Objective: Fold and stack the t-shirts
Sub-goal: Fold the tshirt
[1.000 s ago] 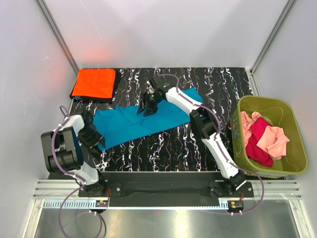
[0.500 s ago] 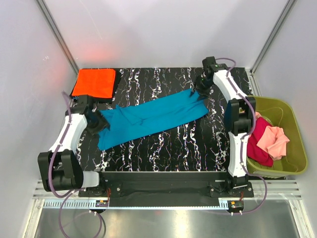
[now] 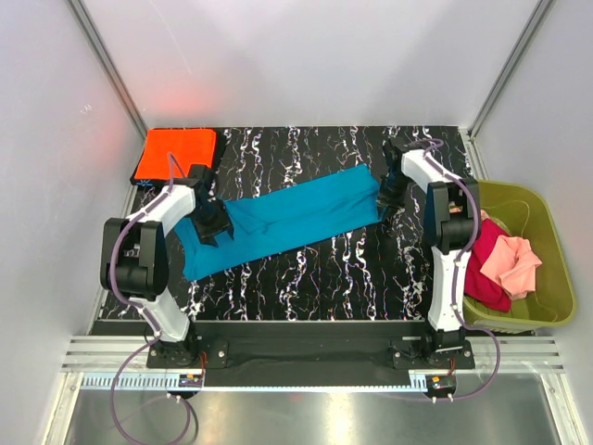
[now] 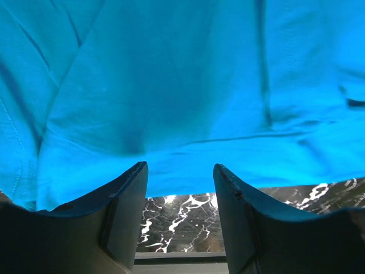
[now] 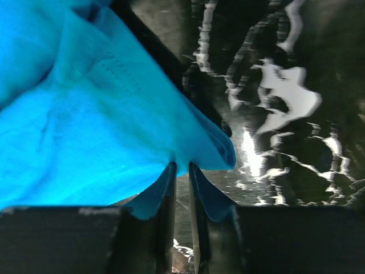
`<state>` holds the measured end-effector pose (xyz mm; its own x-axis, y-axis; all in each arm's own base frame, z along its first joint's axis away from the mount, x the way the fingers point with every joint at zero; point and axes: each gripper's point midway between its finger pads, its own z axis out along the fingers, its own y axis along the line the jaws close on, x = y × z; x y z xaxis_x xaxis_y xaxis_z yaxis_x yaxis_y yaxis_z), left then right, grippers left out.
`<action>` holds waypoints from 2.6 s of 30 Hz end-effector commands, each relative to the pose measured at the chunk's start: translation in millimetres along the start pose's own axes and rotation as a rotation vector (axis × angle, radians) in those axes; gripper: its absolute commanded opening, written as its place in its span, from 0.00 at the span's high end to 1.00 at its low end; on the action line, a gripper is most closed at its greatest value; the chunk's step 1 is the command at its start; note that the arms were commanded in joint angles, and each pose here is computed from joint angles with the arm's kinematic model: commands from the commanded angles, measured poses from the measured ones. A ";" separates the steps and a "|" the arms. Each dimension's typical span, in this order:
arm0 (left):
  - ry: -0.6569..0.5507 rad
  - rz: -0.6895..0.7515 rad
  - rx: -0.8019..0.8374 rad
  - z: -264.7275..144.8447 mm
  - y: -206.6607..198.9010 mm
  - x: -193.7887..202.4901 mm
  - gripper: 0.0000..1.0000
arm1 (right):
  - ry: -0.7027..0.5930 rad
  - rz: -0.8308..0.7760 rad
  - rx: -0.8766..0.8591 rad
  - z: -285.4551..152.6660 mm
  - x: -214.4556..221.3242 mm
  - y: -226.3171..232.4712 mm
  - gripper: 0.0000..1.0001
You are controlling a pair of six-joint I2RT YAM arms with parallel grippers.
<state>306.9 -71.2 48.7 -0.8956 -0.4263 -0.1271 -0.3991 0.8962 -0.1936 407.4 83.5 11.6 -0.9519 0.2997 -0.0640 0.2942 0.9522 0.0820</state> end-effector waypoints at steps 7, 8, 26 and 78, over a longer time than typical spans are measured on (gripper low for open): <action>0.015 -0.005 -0.108 13.4 20.0 -8.6 0.45 | -0.039 0.039 0.074 2.2 12.6 -36.7 0.83; 0.027 -0.003 -0.122 16.0 25.0 -4.0 0.45 | -0.037 0.041 0.062 0.8 15.9 -36.4 0.82; -0.049 0.097 -0.053 -12.2 7.2 -11.3 0.45 | -0.139 0.025 -0.103 -31.7 -53.3 16.4 0.67; -0.079 -0.552 0.174 -2.8 -58.2 -142.3 0.44 | -0.063 -0.338 -0.552 -94.0 107.1 237.8 0.40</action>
<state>440.0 -62.3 66.4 -0.6021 -0.7984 -0.0083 -0.7277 0.5530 -0.4058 362.7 333.8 87.0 -0.9892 -0.0015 -0.1465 -0.0768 0.8570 0.5096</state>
